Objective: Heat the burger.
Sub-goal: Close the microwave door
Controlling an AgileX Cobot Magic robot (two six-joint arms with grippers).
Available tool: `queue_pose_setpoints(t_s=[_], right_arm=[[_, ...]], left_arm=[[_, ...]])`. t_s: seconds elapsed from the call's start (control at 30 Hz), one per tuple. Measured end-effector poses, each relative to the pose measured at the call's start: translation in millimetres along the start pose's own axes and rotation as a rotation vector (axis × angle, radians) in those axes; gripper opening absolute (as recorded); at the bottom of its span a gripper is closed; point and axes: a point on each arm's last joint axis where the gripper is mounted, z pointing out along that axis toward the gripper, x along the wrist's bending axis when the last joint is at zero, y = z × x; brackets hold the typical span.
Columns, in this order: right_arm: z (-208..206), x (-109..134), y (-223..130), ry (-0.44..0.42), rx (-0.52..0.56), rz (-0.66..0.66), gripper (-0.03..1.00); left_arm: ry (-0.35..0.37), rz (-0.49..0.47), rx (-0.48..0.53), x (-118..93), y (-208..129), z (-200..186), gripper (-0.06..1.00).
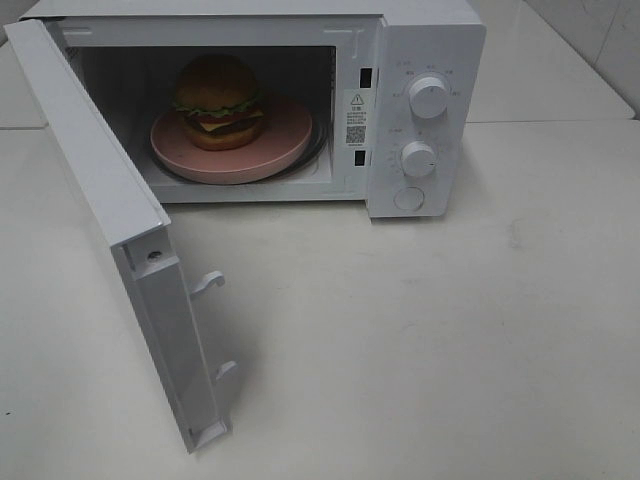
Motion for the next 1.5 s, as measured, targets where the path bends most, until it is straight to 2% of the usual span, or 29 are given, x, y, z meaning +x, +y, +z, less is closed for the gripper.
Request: queue_pose_setpoints(t_s=[0.07,0.13,0.37,0.43,0.53,0.77,1.5], right_arm=[[2.0,-0.7,-3.4,-0.013,-0.005,0.019,0.76],[3.5,-2.7,-10.4,-0.057,-0.069,0.09,0.76],[-4.9,-4.5,-21.5,-0.137,-0.159,0.208,0.76],[-12.7,-3.7,-29.8,-0.185,-0.225,0.268,0.76],[-14.7,-3.2,-32.1,-0.197,-0.244,0.287,0.76],[-26.1,2.7,-48.5,-0.264,-0.369,0.353,0.76],[-26.6,3.7,-49.2,-0.259,-0.379,0.372,0.75]], left_arm=[[0.0,0.0,0.0,0.0,0.0,0.0,0.99],[0.0,0.0,0.0,0.0,0.0,0.0,0.99],[0.0,0.0,0.0,0.0,0.0,0.0,0.99],[0.0,0.0,0.0,0.0,0.0,0.0,0.99],[0.0,0.0,0.0,0.0,0.0,0.0,0.99],[0.0,0.0,0.0,0.0,0.0,0.0,0.99],[0.0,0.0,0.0,0.0,0.0,0.0,0.99]])
